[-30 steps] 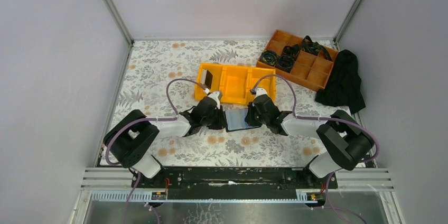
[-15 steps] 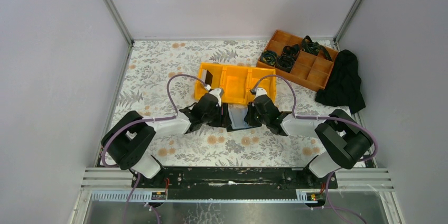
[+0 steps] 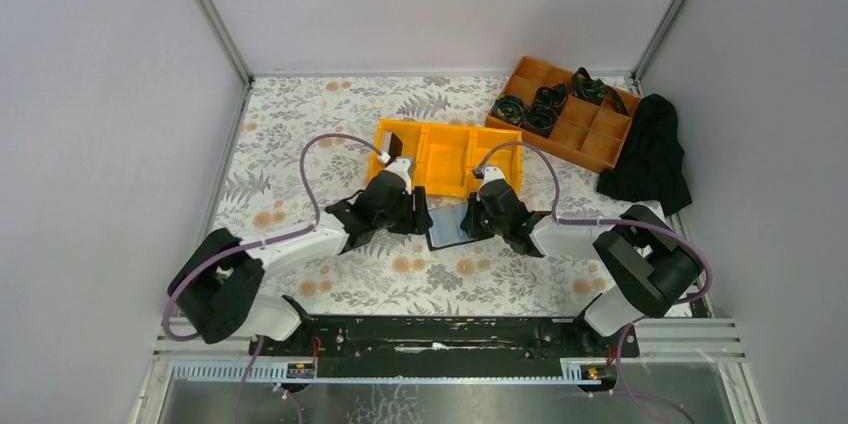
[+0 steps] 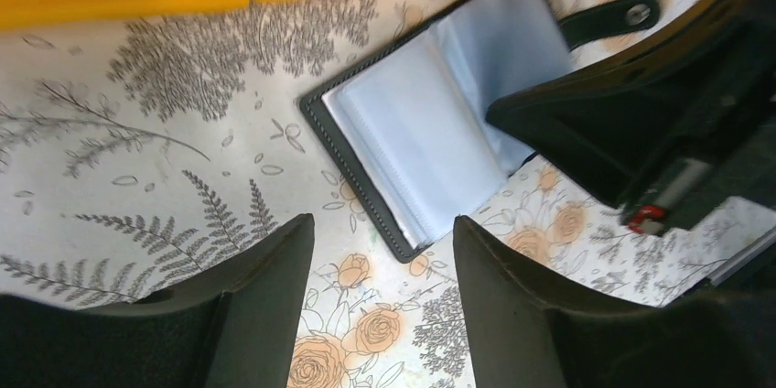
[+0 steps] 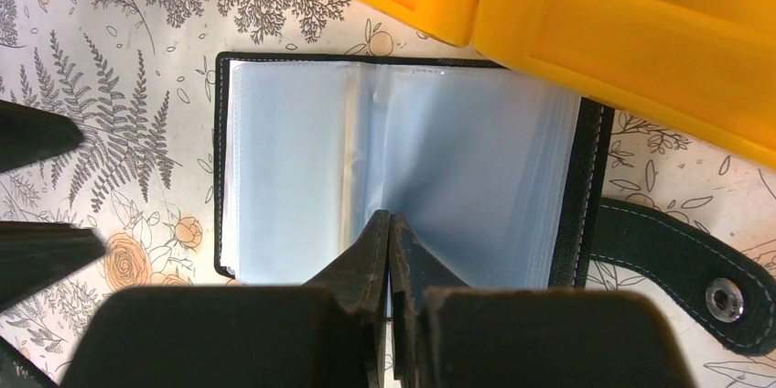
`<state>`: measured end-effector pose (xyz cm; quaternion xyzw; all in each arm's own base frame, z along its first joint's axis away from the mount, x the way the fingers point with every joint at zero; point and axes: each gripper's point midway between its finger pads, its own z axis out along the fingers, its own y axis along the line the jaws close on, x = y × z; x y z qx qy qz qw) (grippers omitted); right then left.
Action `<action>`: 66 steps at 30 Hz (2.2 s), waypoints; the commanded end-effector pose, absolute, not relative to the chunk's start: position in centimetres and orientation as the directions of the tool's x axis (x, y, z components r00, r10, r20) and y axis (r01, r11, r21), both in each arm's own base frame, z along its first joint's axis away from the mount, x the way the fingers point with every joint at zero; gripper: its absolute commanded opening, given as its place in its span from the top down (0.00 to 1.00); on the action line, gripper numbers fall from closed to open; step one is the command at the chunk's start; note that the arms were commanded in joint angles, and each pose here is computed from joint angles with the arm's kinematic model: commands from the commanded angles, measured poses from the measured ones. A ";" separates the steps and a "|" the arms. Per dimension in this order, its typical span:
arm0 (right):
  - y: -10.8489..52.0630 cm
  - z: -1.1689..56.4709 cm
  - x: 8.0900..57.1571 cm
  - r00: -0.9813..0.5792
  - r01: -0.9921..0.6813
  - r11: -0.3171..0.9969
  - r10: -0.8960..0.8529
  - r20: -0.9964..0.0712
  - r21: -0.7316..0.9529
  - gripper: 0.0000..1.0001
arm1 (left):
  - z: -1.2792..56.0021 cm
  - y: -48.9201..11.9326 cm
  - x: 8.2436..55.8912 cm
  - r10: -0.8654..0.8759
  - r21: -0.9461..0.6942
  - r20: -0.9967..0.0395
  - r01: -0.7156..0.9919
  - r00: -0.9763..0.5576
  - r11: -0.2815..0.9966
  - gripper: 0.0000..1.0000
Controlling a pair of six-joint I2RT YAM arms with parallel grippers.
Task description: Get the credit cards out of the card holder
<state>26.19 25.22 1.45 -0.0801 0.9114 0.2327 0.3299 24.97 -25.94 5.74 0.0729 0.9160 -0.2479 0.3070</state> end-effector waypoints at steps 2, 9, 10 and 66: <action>24.8 -0.1 25.0 -0.805 -0.288 0.887 -0.020 -0.593 0.361 0.96 | 8.8 -26.1 26.0 -0.044 -0.420 -0.665 0.325 -0.746 0.847 0.35; 24.6 0.0 25.0 -0.804 -0.284 0.891 -0.020 -0.594 0.355 0.97 | 9.4 -31.1 24.3 -0.089 -0.649 -0.584 0.399 -0.806 0.647 0.36; 24.6 0.0 25.0 -0.804 -0.284 0.891 -0.020 -0.594 0.354 0.97 | 9.2 -31.3 24.4 -0.089 -0.651 -0.582 0.398 -0.808 0.646 0.36; 24.0 0.9 24.7 -0.793 -0.278 0.894 -0.007 -0.609 0.352 0.96 | 9.2 -34.6 26.6 -0.087 -0.697 -0.554 0.404 -0.828 0.592 0.36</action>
